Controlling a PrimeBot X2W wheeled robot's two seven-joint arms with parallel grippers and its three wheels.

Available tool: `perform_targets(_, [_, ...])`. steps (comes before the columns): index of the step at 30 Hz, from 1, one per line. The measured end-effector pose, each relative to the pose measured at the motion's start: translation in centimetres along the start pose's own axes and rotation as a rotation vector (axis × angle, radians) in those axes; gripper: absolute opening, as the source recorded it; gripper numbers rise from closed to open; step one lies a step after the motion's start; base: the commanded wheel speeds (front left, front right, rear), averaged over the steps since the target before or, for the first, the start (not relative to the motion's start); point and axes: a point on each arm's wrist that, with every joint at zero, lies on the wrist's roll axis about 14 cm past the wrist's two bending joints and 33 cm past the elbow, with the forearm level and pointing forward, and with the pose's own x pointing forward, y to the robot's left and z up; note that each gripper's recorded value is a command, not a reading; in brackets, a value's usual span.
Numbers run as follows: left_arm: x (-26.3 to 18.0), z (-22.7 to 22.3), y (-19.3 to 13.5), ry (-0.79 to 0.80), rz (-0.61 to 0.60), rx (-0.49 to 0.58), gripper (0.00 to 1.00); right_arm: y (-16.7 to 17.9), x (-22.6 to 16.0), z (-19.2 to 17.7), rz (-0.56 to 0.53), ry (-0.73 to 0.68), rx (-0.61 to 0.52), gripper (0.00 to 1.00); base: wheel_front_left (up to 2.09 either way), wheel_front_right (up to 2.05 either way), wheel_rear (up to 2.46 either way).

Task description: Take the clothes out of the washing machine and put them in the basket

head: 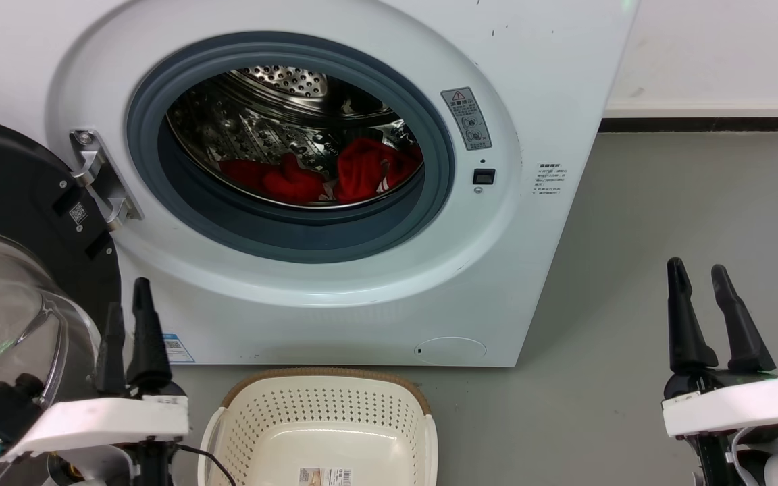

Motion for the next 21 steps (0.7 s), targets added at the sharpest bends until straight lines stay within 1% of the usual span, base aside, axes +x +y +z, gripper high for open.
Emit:
perform_targets(13, [-0.7, -2.0, -3.7, 0.022, -0.116, 0.254, 1.00, 1.3, -0.3, 0.3, 0.053, -0.020, -0.195, 1.00, 0.00, 0.00, 0.00])
perform_targets(21, [-1.2, -2.7, -4.1, 0.016, -0.114, 0.393, 1.00, 1.8, -0.8, -0.4, 0.076, -0.006, -0.284, 1.00, 0.00, 0.00, 0.00])
